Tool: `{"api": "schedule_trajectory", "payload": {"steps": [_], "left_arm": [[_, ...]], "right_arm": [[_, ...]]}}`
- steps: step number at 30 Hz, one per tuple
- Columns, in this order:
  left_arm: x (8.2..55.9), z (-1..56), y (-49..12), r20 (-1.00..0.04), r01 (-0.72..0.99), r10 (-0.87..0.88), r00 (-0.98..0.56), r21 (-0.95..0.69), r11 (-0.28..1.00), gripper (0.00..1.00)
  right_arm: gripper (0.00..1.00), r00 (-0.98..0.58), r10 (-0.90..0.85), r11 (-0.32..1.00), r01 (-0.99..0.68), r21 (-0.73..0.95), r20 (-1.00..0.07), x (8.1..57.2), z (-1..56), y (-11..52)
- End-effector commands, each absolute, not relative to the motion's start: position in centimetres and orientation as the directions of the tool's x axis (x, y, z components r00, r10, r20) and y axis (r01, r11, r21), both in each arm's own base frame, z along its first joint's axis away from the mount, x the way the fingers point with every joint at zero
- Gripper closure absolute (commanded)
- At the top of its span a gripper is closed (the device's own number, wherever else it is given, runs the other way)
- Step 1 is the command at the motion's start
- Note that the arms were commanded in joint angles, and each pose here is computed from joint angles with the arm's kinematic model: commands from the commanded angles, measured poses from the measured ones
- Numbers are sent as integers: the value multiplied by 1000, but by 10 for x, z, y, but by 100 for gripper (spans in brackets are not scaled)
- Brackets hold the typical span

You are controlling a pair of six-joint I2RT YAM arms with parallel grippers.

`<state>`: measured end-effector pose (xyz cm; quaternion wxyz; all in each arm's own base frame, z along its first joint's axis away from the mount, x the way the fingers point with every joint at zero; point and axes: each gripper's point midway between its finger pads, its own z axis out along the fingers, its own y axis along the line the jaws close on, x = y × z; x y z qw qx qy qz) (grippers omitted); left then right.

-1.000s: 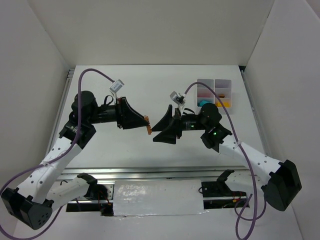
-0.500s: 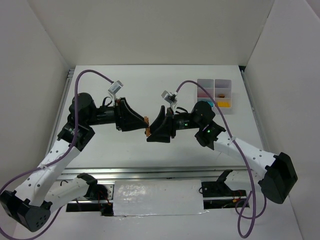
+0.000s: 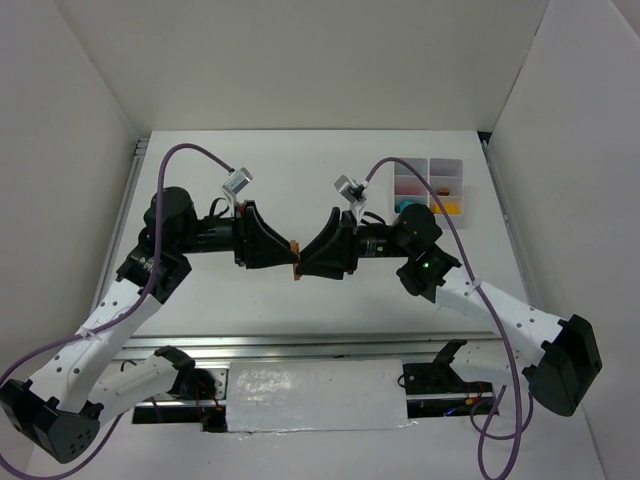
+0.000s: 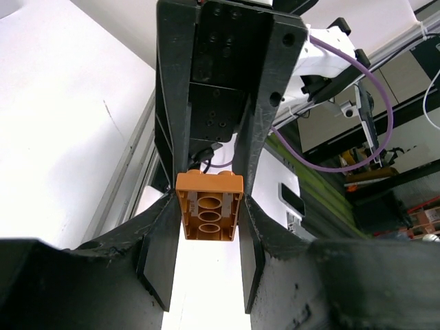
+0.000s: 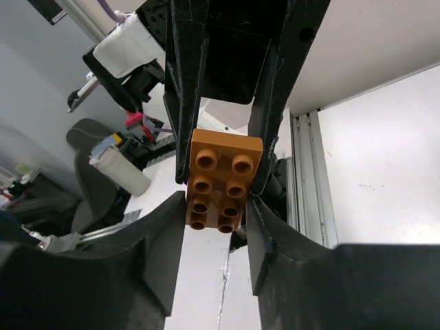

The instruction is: Sort the legos into containers by color

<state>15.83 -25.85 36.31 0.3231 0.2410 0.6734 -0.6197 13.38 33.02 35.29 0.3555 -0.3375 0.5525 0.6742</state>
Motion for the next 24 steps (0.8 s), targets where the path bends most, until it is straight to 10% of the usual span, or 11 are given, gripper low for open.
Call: {"api": "schedule_trajectory", "payload": {"steps": [1,11,14,18,21,22,23,24], "left_arm": [[156,364,-258,-752,745,-74,-655,-659,105,100],[159,365,-258,-757,747,-87,-648,-653,122,100],[158,364,-258,-755,746,-82,-651,-656,116,100],[158,365,-257,-757,748,-84,-648,-653,122,100],[165,363,-256,-754,735,-100,-649,-656,171,98],[170,364,-254,-762,737,-111,-638,-646,202,88],[177,363,-253,-761,723,-125,-637,-646,245,49],[182,352,-249,-732,675,-123,-670,-669,311,30]], "right_arm": [[58,-440,186,-159,-896,415,-878,133,389,328],[28,-482,188,-190,-873,449,-856,137,390,336],[41,-475,191,-190,-877,442,-859,137,390,336],[96,-471,182,-157,-881,447,-863,141,384,337],[100,-465,182,-121,-885,449,-867,147,378,337],[100,-466,178,-114,-885,452,-867,149,374,338],[100,-465,169,-99,-885,455,-869,152,369,339],[100,-469,165,-80,-883,462,-868,155,363,339]]}}
